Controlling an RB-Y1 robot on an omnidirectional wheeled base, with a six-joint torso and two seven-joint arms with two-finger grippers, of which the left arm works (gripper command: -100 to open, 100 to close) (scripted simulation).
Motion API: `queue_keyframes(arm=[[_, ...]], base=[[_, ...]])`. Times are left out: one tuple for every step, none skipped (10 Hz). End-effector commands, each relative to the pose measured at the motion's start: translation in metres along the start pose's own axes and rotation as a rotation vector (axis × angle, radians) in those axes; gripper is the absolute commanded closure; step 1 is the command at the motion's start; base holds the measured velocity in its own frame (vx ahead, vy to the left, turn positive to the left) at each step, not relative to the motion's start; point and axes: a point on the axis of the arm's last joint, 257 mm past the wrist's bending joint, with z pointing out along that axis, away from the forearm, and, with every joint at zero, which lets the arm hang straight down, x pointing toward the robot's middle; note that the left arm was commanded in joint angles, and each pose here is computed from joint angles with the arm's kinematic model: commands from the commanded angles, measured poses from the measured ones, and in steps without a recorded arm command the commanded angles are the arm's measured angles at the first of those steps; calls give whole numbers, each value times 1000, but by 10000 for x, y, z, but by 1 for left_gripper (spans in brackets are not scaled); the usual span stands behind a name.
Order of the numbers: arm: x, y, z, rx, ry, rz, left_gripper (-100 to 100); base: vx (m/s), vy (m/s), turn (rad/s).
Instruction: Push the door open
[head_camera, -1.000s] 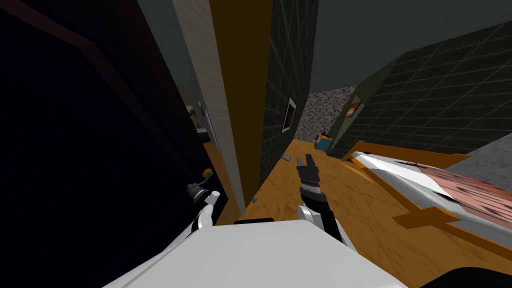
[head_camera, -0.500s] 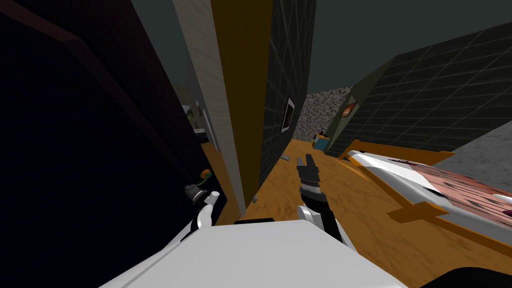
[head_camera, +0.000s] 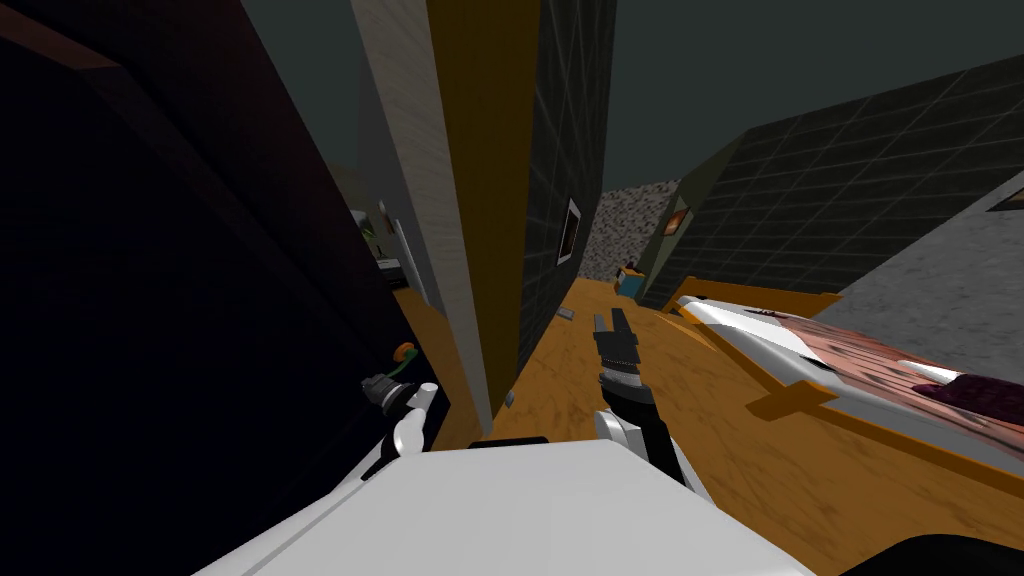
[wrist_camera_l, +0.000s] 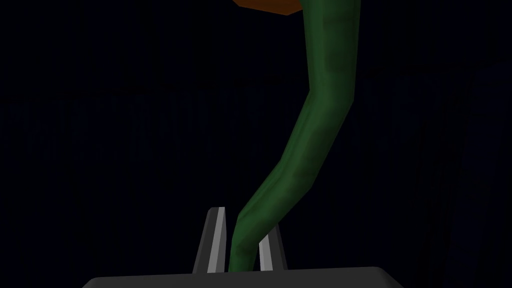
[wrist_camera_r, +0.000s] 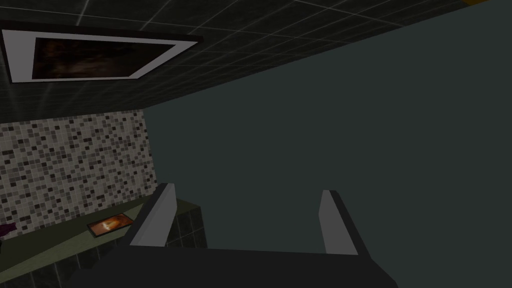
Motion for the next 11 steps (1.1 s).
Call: queue_keyframes(arm=[[-131, -106, 88, 23, -46, 0, 100], [-130, -101, 85, 22, -46, 1, 100], [-131, -106, 88, 23, -46, 0, 100], [-123, -68, 66, 14, -42, 4, 100], [-114, -21, 40, 4, -37, 10, 100], [-131, -106, 88, 23, -46, 0, 100], [-131, -106, 88, 23, -46, 0, 100], [-131, -106, 88, 23, -46, 0, 100], [-273, -55, 64, 6, -100, 8, 100], [-273, -55, 64, 6, -100, 8, 100], [-273, -55, 64, 6, -100, 8, 100]], base=[[5, 77, -121], [-6, 41, -4], [-1, 10, 10], [0, 0, 0], [6, -1, 10], [0, 0, 0], [0, 0, 0], [3, 0, -18], [3, 76, -198], [-10, 83, -137], [-3, 39, -11]])
